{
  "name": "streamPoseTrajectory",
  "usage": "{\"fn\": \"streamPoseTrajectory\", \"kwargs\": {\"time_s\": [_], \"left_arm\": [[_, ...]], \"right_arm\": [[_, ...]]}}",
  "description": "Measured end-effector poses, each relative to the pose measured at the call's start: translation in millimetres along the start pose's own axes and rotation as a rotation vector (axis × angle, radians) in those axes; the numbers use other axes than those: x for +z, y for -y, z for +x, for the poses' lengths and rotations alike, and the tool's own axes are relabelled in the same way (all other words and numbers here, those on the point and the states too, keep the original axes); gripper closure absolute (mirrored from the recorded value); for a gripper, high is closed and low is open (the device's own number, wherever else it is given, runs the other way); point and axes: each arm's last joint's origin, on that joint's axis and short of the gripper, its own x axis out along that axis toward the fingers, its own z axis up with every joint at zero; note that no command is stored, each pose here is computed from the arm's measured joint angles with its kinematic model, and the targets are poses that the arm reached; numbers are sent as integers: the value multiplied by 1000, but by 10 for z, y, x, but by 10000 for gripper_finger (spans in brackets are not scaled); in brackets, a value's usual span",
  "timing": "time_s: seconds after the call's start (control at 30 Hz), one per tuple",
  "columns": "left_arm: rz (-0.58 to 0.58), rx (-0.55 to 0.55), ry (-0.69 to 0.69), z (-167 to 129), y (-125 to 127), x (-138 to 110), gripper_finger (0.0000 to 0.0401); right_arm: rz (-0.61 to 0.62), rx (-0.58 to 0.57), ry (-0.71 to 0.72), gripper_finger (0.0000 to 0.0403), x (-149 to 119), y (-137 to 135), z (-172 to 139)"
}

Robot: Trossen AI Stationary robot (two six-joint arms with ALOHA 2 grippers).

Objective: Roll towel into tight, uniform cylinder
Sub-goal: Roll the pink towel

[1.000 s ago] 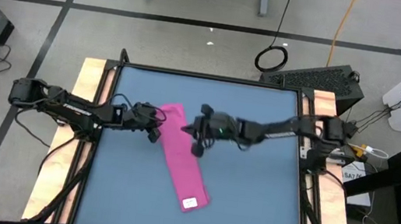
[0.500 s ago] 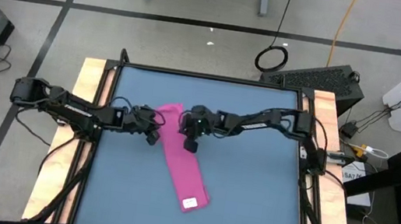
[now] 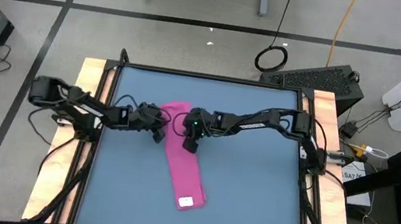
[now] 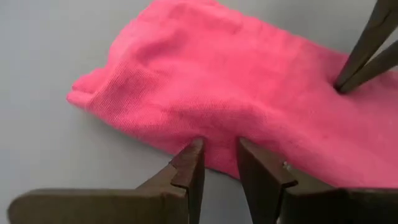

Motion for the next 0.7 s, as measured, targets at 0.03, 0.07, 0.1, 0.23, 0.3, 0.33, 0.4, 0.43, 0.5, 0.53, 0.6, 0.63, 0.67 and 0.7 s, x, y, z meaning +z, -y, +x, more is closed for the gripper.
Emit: {"fn": "streamPoseTrajectory", "kwargs": {"time_s": [0.03,0.07,0.1,0.23,0.3,0.33,0.4,0.43,0.5,0.53,0.6,0.63,0.67,0.7], "left_arm": [[9,-1,15,28,-14,9,302],[17,-6,34,61,-21,26,302],[26,-2,49,94,-32,43,302],[75,19,59,168,-65,90,302],[97,25,65,176,-79,117,302],[100,30,69,176,-90,136,302],[107,41,75,154,-113,168,302],[104,42,80,143,-116,187,302],[105,47,71,106,-128,200,302],[104,47,73,82,-129,213,302],[101,46,77,37,-132,237,302],[98,47,76,12,-134,246,302],[88,46,76,-12,-136,253,302],[79,38,87,-31,-127,267,302]], "right_arm": [[14,-20,-12,403,-14,1,-2],[29,-39,-21,403,-27,2,-2],[44,-51,-25,403,-32,4,-4],[97,-75,-11,403,-10,17,-37],[112,-123,-8,403,-4,53,-68],[117,-155,-3,403,-3,77,-72],[132,-180,3,403,11,119,-92],[141,-180,2,403,20,130,-113],[146,-159,-3,403,29,127,-146],[145,-146,-7,403,39,118,-178],[135,-138,-28,403,44,85,-262],[126,-133,-39,403,48,72,-307],[118,-128,-46,403,61,62,-362],[112,-127,-56,403,70,52,-420]]}}
